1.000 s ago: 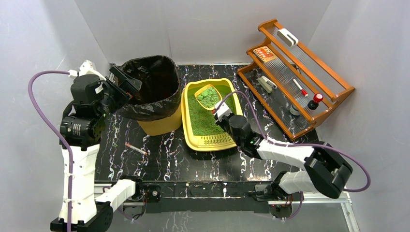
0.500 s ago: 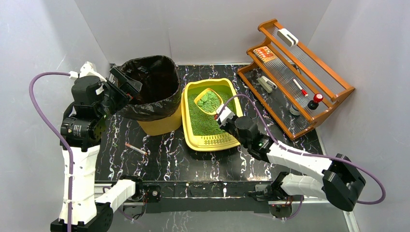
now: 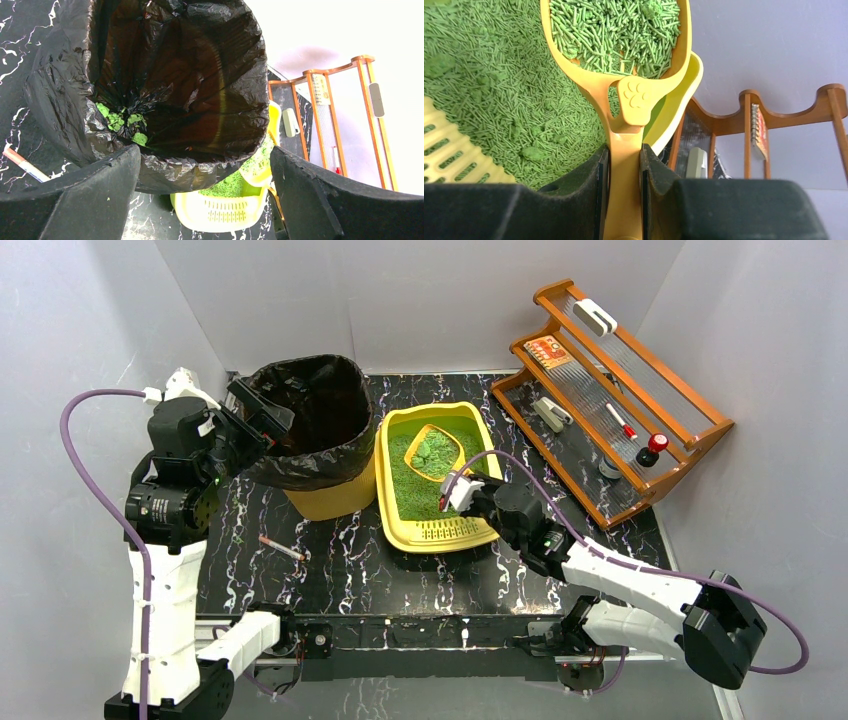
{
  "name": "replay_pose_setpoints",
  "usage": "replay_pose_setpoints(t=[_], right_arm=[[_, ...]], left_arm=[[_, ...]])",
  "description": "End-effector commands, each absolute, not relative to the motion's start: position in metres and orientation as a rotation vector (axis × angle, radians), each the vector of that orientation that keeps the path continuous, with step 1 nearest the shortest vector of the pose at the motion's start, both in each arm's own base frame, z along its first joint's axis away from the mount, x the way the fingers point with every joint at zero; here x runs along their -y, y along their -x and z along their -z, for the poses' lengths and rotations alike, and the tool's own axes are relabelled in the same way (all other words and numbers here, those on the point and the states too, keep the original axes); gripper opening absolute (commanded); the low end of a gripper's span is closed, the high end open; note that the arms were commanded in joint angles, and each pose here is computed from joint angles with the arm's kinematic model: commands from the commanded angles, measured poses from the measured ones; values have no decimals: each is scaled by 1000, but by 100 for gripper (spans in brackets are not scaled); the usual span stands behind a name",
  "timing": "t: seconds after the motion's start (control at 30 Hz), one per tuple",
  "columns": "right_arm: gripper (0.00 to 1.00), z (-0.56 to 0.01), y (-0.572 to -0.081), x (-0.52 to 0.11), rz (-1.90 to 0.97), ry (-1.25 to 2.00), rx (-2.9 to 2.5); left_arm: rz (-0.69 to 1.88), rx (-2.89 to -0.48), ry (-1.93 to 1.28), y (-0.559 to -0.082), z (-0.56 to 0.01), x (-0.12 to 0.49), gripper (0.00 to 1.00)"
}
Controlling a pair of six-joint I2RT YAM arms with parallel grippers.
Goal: Clean the litter box
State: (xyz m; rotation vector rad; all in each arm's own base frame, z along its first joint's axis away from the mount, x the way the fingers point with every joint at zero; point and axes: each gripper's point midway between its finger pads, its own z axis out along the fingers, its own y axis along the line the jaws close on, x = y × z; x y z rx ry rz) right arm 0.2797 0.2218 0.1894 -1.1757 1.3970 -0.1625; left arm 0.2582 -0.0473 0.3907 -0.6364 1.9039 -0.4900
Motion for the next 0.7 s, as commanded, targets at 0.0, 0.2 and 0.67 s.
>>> replay_pose_setpoints(t=[0.0, 0.2, 0.67], right_arm=[[0, -228, -288, -221, 247, 1152, -1283], [0, -225, -287, -225, 223, 1157, -1288], [0, -214, -259, -258, -361, 776, -1637]], left_arm=[[511, -1873, 611, -256, -402, 50, 98], [509, -1877, 610, -259, -401, 50, 98], [518, -1876, 606, -262, -404, 52, 98]])
